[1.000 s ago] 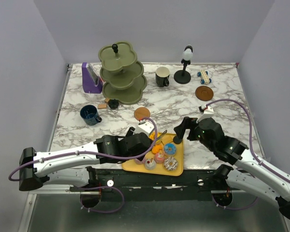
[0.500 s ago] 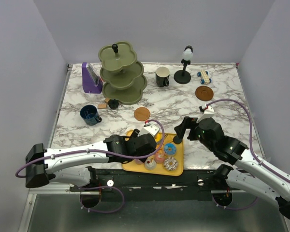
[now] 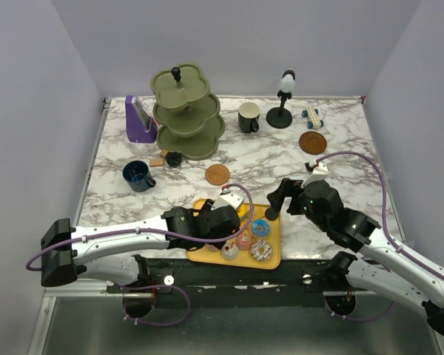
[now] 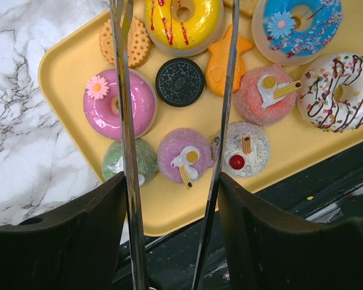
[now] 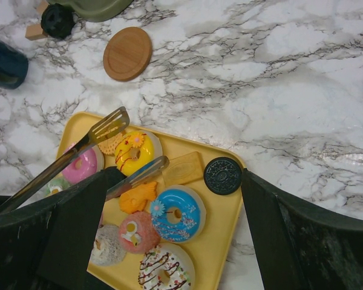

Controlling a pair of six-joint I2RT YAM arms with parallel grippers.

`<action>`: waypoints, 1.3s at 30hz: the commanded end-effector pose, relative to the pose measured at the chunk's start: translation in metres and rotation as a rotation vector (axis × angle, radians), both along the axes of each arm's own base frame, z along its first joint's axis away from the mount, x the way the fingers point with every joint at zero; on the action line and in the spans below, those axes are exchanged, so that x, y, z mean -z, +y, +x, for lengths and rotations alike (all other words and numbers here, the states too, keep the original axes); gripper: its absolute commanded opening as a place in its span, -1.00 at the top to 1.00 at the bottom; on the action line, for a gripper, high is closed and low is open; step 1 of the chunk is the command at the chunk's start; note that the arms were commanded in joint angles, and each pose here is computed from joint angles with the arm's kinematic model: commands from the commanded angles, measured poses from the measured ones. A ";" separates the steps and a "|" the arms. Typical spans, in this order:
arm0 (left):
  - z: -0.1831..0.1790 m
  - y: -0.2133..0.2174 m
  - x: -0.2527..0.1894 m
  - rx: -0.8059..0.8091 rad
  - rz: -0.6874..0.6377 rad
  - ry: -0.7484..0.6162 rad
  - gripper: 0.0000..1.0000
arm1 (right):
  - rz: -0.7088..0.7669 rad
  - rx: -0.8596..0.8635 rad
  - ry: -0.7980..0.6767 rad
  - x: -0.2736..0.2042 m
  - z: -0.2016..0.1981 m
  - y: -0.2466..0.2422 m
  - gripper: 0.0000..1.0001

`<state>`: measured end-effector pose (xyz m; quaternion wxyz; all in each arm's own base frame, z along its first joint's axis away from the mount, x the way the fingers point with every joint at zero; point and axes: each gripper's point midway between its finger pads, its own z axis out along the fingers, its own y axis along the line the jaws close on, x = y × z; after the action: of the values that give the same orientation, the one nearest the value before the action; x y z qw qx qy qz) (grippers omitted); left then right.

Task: Serve the afternoon tea
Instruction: Pick up the desert from the tray.

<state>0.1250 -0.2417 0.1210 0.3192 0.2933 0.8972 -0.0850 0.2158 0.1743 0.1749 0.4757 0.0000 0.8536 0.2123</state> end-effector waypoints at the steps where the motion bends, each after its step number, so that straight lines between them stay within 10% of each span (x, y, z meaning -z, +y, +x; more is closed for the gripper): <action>1: -0.002 0.001 0.007 -0.012 0.008 0.013 -0.31 | -0.010 0.015 -0.014 -0.003 0.001 -0.004 -0.97; 39: 0.059 0.065 -0.056 -0.296 -0.133 -0.177 0.14 | 0.006 0.003 -0.018 -0.004 0.001 0.000 -0.97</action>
<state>0.1637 -0.1902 0.1654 0.4045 0.1785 0.8943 -0.0689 0.2158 0.1741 0.1761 0.4772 0.0005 0.8524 0.2137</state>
